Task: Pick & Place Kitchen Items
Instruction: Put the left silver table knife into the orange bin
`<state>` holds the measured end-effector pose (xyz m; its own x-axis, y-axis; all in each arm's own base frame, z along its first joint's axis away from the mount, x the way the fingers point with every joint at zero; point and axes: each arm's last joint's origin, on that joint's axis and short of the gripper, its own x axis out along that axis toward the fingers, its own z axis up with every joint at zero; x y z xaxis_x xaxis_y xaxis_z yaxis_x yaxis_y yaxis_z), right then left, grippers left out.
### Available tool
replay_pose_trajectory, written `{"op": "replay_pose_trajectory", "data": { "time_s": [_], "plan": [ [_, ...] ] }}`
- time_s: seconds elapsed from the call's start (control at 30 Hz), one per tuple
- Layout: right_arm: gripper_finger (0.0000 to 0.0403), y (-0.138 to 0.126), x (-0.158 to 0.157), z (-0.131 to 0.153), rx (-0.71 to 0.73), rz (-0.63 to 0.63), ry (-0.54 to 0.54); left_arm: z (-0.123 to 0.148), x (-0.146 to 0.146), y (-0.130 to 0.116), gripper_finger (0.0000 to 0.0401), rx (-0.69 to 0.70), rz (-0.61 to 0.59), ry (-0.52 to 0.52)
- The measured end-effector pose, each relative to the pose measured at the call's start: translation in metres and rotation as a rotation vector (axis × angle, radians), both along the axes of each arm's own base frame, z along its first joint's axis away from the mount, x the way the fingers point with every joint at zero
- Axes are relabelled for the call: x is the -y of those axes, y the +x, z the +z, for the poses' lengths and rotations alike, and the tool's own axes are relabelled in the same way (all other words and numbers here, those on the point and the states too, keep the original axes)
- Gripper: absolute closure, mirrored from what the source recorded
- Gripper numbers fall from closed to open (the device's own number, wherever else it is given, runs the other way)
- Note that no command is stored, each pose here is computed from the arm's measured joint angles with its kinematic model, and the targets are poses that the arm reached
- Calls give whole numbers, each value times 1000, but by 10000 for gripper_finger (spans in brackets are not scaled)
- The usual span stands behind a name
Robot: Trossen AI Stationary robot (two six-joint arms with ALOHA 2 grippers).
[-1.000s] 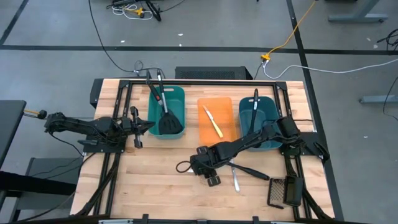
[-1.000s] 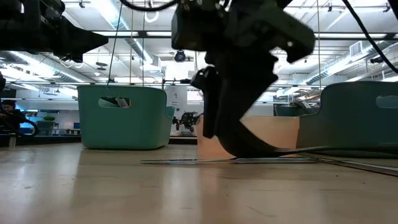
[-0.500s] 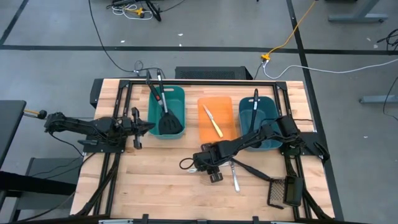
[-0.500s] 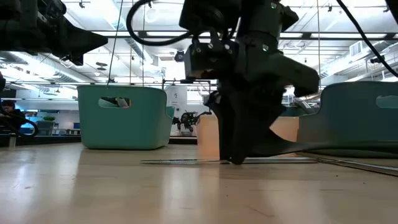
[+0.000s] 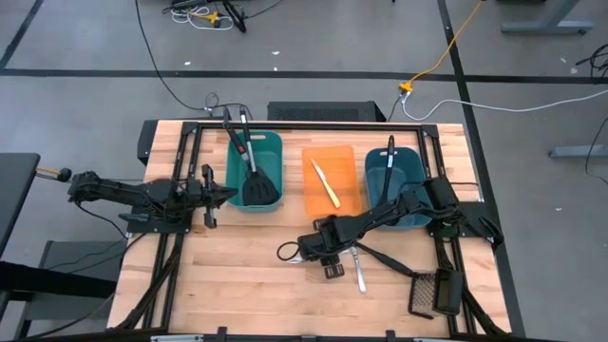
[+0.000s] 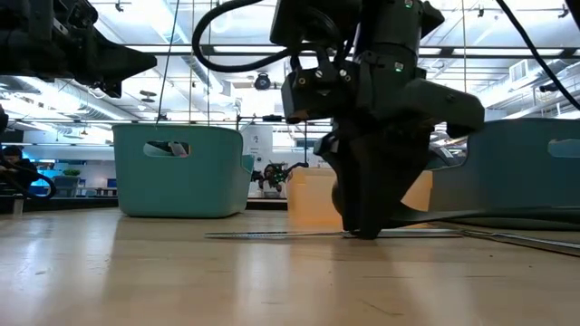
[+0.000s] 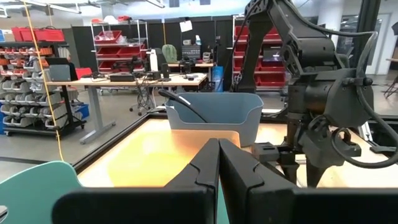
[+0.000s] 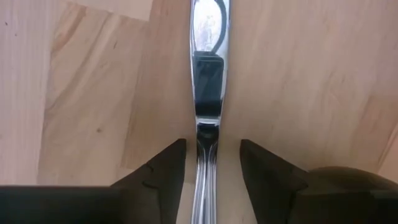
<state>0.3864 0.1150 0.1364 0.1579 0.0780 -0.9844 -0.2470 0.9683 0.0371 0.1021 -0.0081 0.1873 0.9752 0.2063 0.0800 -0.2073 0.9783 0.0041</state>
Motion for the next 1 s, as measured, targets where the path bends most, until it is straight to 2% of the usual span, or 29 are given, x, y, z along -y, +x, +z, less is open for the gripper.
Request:
{"op": "replay_pose_trajectory", "data": {
  "time_s": [0.17, 0.5, 0.7, 1.0],
  "plan": [
    [271, 0, -4, -1, 28, 15, 1, 0, 0, 0, 385, 0, 0, 0],
    [369, -4, -4, -14, 53, 23, 30, 0, 0, 0, 385, 1, -1, -7],
    [357, 2, -7, -15, 115, 29, 91, 0, 0, 0, 385, 1, -4, -8],
    [357, 10, -4, -13, 173, -5, 150, 0, 4, 2, 385, 10, -129, -82]
  ]
}}
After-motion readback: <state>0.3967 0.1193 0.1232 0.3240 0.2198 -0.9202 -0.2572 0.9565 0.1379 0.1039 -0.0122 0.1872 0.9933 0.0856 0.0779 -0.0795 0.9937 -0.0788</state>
